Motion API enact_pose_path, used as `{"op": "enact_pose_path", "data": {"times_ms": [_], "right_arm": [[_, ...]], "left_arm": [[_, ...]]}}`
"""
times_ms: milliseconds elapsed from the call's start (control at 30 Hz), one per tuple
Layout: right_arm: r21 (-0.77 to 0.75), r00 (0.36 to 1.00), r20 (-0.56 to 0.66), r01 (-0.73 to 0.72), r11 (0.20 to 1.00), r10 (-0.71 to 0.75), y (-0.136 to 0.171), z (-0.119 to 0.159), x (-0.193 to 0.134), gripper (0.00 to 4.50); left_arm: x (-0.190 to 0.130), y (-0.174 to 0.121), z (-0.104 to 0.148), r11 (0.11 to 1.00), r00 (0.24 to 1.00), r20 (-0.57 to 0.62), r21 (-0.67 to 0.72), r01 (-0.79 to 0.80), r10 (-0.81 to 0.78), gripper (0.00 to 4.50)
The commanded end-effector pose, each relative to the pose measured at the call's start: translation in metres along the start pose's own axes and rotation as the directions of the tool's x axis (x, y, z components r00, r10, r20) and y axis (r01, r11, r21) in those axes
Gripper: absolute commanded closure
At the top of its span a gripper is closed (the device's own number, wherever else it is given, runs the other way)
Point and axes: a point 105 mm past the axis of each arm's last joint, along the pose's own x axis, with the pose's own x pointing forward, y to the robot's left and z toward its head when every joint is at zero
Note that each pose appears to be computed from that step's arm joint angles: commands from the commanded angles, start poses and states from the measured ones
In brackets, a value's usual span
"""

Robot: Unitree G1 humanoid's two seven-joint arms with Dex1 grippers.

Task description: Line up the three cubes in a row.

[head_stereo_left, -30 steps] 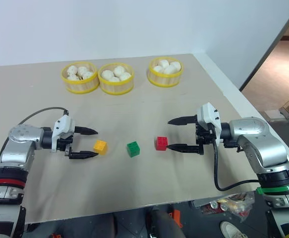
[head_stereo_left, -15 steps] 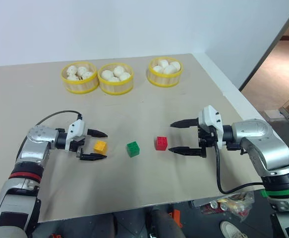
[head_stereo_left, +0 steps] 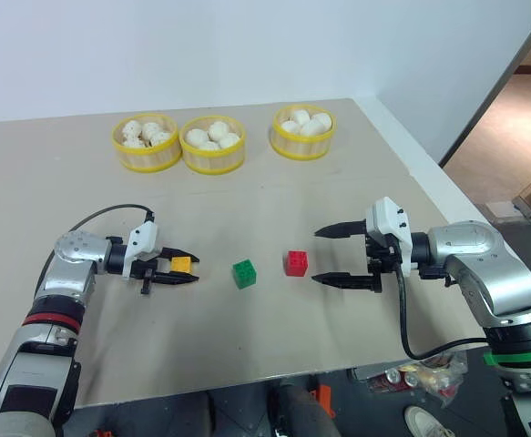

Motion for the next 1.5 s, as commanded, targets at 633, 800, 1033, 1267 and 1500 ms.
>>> {"op": "enact_pose_path", "data": {"times_ms": [633,800,1033,1267,1500], "right_arm": [[-0.067,1.0,0.025,0.004,0.998,-0.003,-0.005,0.013,-0.001,0.0],[-0.069,1.0,0.022,0.0,0.998,0.001,-0.006,0.013,0.0,0.0],[-0.067,1.0,0.025,-0.003,0.998,0.004,-0.005,0.012,0.001,0.0],[-0.058,0.999,0.043,0.003,0.998,0.0,-0.005,0.015,0.001,0.0],[-0.027,0.994,0.112,0.006,1.0,-0.003,-0.006,0.026,0.002,0.0]], "left_arm": [[0.028,-0.039,0.018,0.998,0.998,0.006,-0.011,-0.07,0.07,3.12],[0.027,-0.037,0.017,0.996,0.996,0.003,-0.034,-0.086,0.087,3.12],[0.031,-0.047,0.009,0.996,0.999,-0.032,-0.083,-0.035,0.033,3.12],[0.025,-0.041,0.018,0.994,0.998,-0.028,-0.096,-0.055,0.052,1.15],[0.009,-0.035,0.042,0.995,0.996,0.013,-0.042,-0.09,0.09,0.04]]}}
